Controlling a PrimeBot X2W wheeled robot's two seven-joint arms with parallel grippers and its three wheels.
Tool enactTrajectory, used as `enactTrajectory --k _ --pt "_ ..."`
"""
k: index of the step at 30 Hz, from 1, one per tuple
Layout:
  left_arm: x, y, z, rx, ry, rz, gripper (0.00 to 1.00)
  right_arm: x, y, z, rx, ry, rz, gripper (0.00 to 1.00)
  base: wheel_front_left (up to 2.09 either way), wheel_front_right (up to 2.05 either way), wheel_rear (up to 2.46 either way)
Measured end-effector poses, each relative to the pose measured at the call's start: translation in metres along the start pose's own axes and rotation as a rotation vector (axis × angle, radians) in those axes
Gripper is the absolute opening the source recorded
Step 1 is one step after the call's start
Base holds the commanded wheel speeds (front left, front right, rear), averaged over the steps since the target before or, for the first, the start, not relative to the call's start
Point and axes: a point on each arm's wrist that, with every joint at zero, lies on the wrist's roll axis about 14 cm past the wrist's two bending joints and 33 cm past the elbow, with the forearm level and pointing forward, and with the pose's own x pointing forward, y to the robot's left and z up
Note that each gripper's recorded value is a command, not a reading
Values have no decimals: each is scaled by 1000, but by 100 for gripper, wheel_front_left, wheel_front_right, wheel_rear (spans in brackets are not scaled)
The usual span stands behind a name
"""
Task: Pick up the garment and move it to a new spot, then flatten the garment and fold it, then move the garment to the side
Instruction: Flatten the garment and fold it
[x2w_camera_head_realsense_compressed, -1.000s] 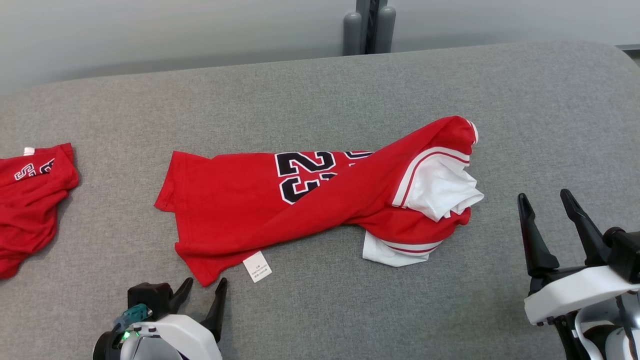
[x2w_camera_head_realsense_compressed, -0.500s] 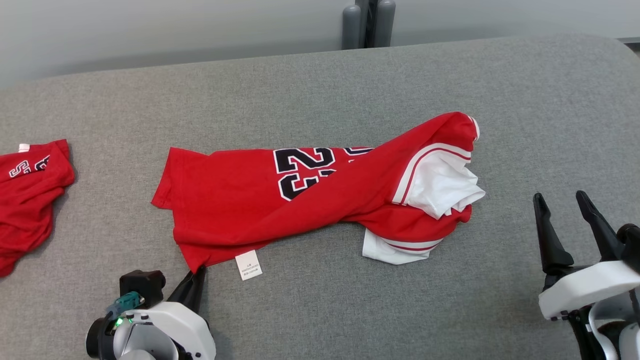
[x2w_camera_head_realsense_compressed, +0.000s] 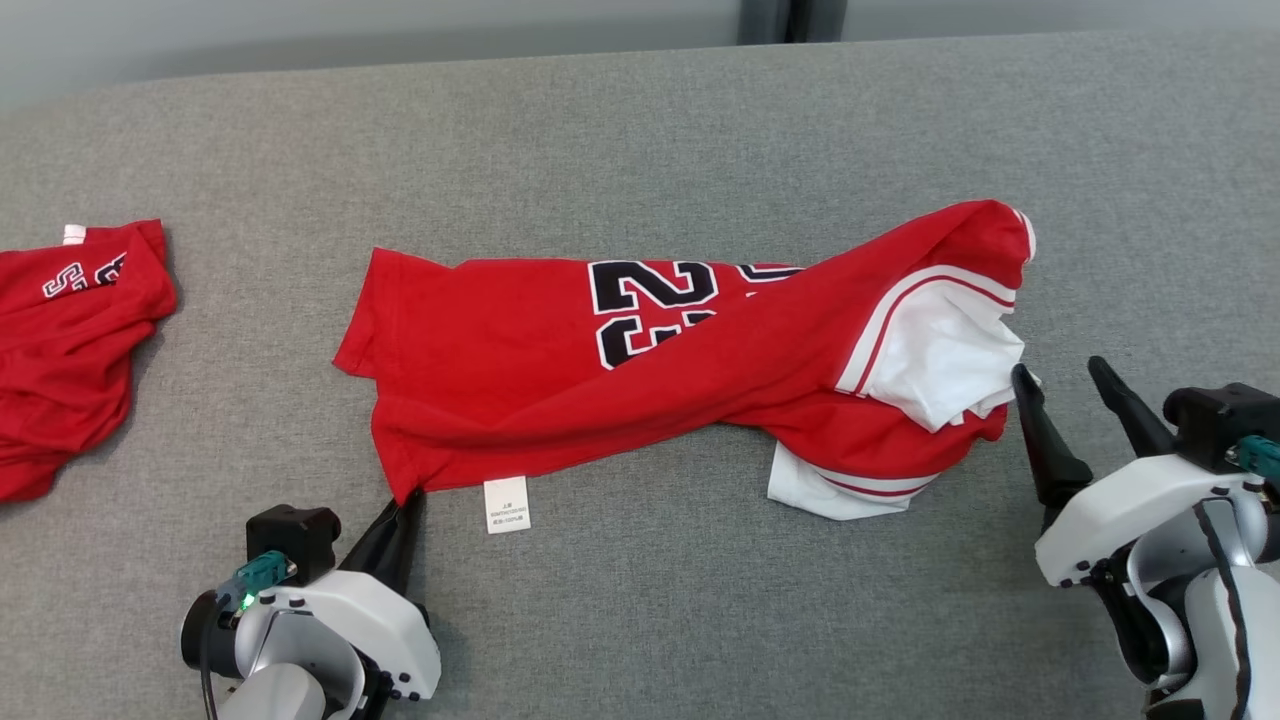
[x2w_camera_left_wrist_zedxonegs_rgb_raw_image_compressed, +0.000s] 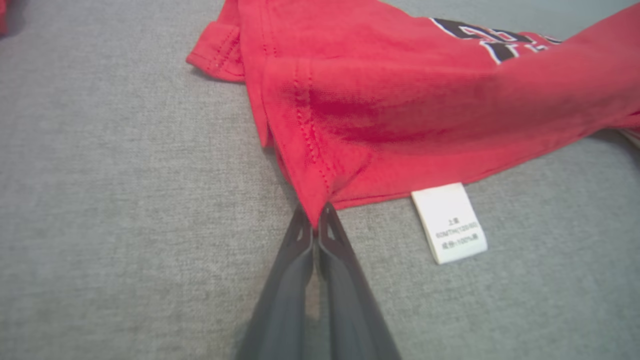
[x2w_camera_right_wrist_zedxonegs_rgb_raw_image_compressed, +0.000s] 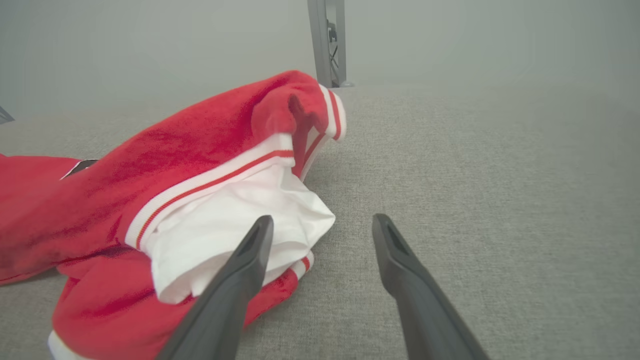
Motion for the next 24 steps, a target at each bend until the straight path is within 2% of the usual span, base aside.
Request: enactTrajectory --k 6,8,9,10,16,20,24 --pt "1 2 -2 -5 -1 7 0 11 18 -15 14 46 57 100 0 0 0" --pt "1 3 -1 -6 -4 8 0 14 22 -19 21 65 70 24 0 0 0" --pt "1 3 -1 -5 -7 9 0 15 24 -21 22 76 79 24 0 0 0" --pt "1 3 0 -4 -13 10 0 16 26 -22 25 82 85 0 0 0 0" --pt "1 9 14 28 -64 29 0 16 23 -11 27 41 85 0 0 0 0" --pt "-2 7 42 52 -155 24 0 12 18 24 14 -78 79 0 0 0 0" --pt "-12 9 90 102 -288 21 0 1 14 70 -7 -213 71 0 0 0 0"
